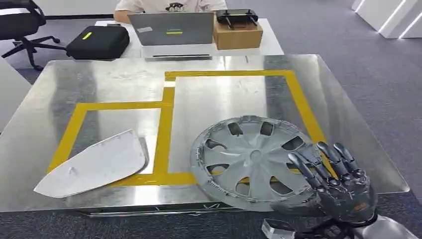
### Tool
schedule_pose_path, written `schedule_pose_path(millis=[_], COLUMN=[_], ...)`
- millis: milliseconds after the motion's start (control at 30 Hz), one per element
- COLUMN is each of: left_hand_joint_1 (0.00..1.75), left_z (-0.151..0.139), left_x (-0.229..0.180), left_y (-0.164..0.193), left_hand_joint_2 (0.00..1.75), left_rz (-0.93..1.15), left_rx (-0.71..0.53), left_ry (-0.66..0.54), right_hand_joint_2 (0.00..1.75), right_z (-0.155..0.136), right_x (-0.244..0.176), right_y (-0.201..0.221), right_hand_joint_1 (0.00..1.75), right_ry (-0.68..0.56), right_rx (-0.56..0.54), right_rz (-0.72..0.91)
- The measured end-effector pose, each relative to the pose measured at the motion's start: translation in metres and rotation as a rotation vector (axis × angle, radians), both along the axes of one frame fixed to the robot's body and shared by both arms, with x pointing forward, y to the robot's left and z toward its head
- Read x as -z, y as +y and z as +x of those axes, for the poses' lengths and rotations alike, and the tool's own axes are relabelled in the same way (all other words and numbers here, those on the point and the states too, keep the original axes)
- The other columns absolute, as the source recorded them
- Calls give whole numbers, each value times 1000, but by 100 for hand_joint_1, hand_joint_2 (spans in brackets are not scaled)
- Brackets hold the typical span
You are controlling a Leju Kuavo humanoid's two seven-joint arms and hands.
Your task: Take the parts from the cabinet and place them on the table.
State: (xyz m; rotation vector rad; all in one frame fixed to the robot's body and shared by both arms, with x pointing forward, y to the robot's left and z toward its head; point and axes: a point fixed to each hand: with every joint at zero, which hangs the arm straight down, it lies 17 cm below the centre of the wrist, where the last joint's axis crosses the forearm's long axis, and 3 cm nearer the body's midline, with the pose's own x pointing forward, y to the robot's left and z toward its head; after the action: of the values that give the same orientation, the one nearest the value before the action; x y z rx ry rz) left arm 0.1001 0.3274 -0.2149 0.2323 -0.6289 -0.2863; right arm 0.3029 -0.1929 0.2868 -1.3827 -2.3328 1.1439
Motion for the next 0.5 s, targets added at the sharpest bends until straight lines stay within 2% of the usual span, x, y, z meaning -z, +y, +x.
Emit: schedule_pose_path(millis=[500], left_hand_joint_1=[0], left_z=[-6], left_x=[-1], left_y=[-2], left_hand_joint_2=[0], left_rz=[-2], left_rx=[-22], left_ry=[16], right_hand_joint_2=[0], right_z=[3], right_x=[4], right_y=[0], right_hand_joint_1=[0], right_ry=[23], right_rx=[7], right_rz=[-4])
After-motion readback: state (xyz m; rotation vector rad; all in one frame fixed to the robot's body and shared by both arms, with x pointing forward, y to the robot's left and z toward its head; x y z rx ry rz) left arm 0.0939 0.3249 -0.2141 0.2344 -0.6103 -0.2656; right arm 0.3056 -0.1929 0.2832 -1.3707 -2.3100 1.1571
